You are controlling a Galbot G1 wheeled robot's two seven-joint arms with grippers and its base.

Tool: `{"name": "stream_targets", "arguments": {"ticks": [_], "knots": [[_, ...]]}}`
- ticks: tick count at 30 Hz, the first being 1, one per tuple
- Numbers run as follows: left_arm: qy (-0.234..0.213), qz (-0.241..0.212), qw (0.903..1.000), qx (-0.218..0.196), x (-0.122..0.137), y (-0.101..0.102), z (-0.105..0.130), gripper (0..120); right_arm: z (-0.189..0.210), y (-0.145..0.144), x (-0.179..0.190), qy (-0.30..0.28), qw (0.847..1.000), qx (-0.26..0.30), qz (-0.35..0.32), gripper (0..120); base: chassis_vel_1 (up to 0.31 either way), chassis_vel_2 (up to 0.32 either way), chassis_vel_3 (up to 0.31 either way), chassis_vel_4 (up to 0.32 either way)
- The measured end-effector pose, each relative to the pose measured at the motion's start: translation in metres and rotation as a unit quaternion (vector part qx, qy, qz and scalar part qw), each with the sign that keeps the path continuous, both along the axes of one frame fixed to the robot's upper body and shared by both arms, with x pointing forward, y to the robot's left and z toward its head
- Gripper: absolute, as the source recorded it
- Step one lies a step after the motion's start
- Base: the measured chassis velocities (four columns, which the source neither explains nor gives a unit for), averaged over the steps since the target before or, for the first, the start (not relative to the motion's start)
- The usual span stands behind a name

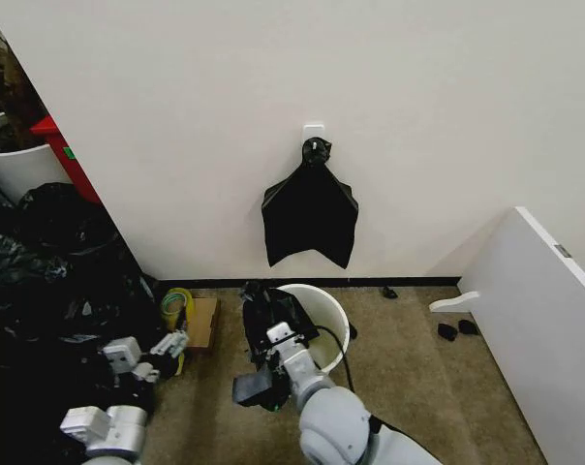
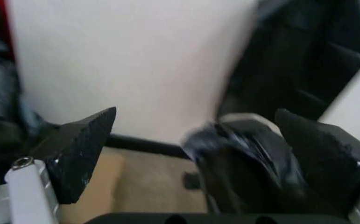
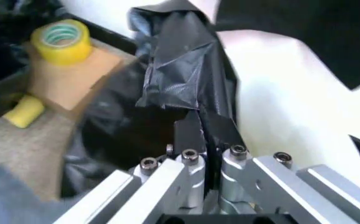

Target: Place the garbage bag over the trash bin.

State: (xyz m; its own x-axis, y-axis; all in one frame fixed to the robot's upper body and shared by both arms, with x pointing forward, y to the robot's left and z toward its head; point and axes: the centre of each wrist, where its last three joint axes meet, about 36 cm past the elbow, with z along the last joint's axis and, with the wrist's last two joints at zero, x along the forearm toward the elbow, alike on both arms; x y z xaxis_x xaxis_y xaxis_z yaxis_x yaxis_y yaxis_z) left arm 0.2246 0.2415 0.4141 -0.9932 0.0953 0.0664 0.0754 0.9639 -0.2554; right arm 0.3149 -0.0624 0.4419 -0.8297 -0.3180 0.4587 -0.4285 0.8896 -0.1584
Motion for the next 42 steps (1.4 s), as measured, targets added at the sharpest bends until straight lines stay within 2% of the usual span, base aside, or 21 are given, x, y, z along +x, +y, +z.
{"name": "stream_targets", "arguments": {"ticks": [6,8,10,12,20,26,32,36,42], "knots": [[0.017,-0.017,0.9992,0.032,0.009,-0.007,0.001,100,0.005,-0.023,0.004,-0.001,1.000,0.007,-0.024,0,0.000,0.000,0.000,0.000],[0.036,-0.011,0.9982,0.047,0.020,-0.009,0.002,99,0.006,-0.031,0.007,0.002,0.999,0.011,-0.033,0,0.000,0.000,0.000,0.000],[0.043,-0.010,0.9978,0.050,0.023,-0.009,0.001,99,0.006,-0.033,0.008,0.003,0.999,0.012,-0.035,0,0.000,0.000,0.000,0.000],[0.067,-0.010,0.9963,0.052,0.031,-0.008,-0.001,99,0.005,-0.040,0.007,0.006,0.999,0.011,-0.040,0,0.000,0.000,0.000,0.000],[0.113,-0.010,0.9929,0.034,0.039,-0.010,-0.010,99,0.004,-0.045,0.012,0.010,1.000,0.011,-0.028,0,0.000,0.000,0.000,0.000],[0.142,-0.036,0.9892,0.004,0.061,-0.029,-0.021,99,0.006,-0.047,0.012,0.006,1.000,0.007,-0.019,0,0.000,0.000,0.000,0.000],[0.164,-0.043,0.9854,-0.020,0.076,-0.042,-0.021,99,0.007,-0.050,0.010,0.004,1.000,0.005,-0.018,0,0.000,0.000,0.000,0.000],[0.208,-0.042,0.9770,-0.017,0.090,-0.058,-0.015,98,0.007,-0.051,0.008,0.006,1.000,0.005,-0.020,0,0.000,0.000,0.000,0.000],[0.245,-0.029,0.9689,-0.019,0.102,-0.065,-0.010,97,0.007,-0.053,0.006,0.008,1.000,0.004,-0.021,0,0.000,0.000,0.000,0.000]]}}
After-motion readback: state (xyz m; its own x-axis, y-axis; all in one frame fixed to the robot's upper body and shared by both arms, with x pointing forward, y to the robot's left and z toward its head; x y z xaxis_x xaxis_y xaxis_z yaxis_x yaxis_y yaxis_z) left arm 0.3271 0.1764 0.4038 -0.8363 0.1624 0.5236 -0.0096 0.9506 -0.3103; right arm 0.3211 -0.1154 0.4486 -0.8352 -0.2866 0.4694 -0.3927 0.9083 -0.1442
